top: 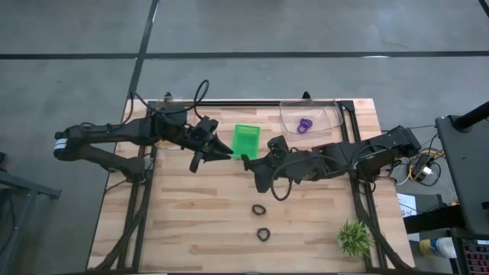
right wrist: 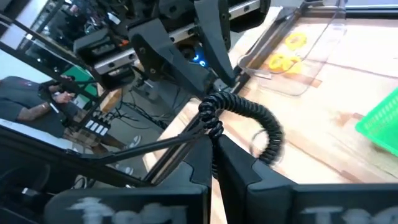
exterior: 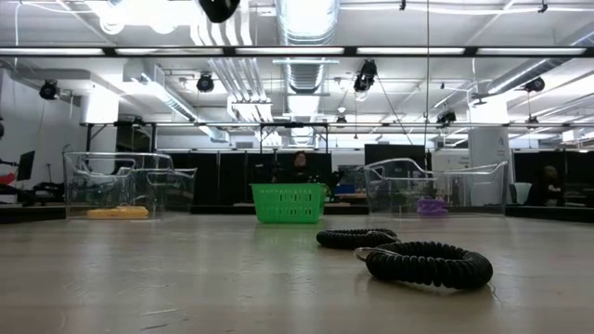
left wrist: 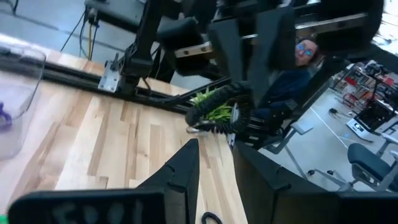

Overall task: Sort spring keychains
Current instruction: Put the bottom black spring keychain into the green bin

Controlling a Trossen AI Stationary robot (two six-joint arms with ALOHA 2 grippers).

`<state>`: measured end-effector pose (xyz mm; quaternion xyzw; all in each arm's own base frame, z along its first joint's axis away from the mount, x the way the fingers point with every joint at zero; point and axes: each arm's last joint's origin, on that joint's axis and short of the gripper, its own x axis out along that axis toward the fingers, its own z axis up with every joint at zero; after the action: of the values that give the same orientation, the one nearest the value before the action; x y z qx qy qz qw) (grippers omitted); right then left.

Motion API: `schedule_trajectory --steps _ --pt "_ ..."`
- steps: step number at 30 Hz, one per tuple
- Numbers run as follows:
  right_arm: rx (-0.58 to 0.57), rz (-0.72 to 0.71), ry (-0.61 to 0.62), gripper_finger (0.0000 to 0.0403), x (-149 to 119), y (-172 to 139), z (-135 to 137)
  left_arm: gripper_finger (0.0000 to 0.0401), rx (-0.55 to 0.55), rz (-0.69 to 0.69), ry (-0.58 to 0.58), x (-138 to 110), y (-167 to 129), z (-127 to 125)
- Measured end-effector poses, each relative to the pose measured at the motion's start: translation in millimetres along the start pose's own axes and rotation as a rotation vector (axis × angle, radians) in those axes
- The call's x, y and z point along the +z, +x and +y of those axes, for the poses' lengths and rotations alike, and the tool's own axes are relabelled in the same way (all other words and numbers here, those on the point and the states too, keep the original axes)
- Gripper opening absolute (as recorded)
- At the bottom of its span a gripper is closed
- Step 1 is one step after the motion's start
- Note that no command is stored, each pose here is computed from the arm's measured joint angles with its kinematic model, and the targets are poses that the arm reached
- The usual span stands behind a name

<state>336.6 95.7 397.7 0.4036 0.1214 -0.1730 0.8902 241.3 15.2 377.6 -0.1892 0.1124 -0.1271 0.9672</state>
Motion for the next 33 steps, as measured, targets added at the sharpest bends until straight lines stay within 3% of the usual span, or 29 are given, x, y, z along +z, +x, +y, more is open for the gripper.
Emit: schedule_trajectory --steps 12,33 --pt "0.038 -0.023 0.011 0.0008 3 4 3 0.0092 0.050 0.003 -0.007 -2 7 5" --pt "0.052 -0.054 0.014 0.0008 11 7 2 0.0092 0.009 -0.093 0.031 7 11 3"
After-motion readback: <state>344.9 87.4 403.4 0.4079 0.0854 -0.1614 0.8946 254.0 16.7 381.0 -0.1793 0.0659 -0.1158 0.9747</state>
